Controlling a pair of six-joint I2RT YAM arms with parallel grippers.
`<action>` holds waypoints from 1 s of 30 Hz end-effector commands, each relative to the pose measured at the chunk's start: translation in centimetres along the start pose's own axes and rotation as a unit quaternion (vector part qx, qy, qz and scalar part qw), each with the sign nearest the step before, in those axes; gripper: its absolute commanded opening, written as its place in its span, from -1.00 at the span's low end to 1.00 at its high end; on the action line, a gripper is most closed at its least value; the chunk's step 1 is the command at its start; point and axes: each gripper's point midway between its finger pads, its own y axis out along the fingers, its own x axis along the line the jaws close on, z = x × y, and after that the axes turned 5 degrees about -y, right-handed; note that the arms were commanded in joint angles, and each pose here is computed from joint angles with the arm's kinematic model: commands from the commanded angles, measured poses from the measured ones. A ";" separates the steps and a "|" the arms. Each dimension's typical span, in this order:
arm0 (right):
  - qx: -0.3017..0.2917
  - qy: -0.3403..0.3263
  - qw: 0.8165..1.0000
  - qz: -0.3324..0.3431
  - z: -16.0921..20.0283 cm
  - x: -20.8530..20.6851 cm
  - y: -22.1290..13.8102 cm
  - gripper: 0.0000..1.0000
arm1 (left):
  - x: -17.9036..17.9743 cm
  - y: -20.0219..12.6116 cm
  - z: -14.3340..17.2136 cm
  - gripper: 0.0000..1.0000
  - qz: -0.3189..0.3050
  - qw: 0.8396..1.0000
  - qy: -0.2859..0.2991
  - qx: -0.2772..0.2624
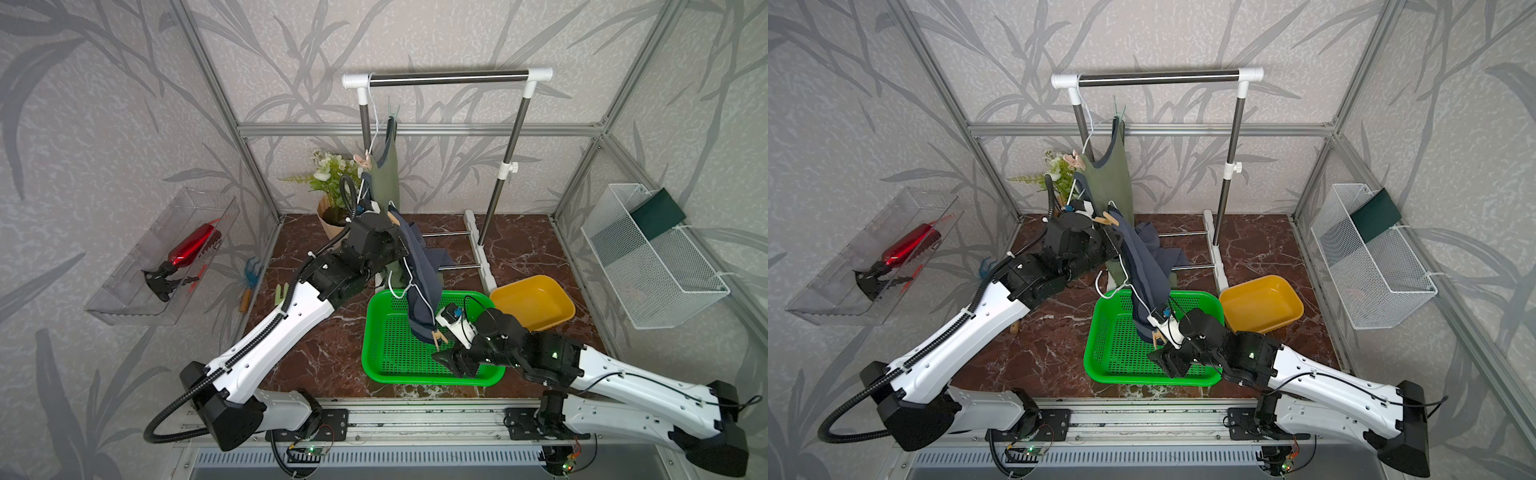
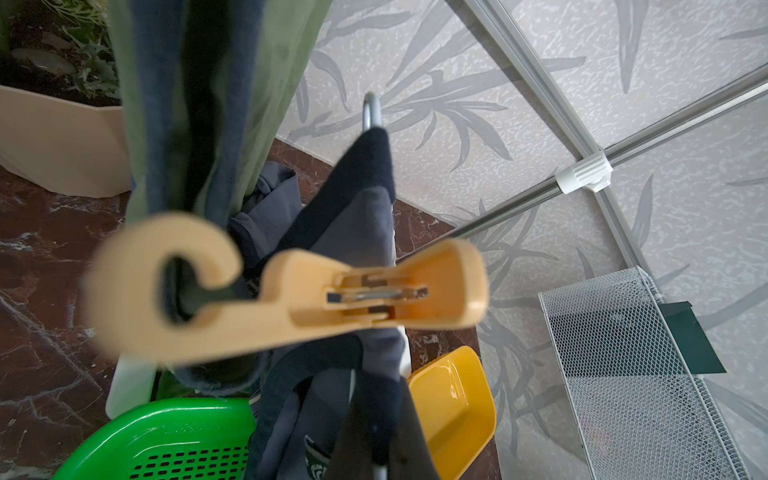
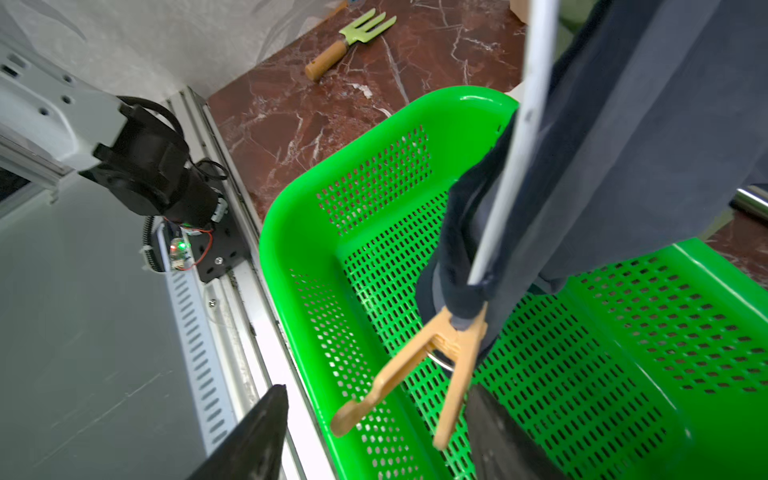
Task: Remove the clothespins securing tank tops to the hanger
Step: Remove the clothespin from the hanger.
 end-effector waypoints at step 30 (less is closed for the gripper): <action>-0.006 0.016 0.999 0.052 0.6 -1.9 1.5 -0.62 | -0.7 -0.9 -1.2 -1.00 0.012 1.000 -0.002 -0.016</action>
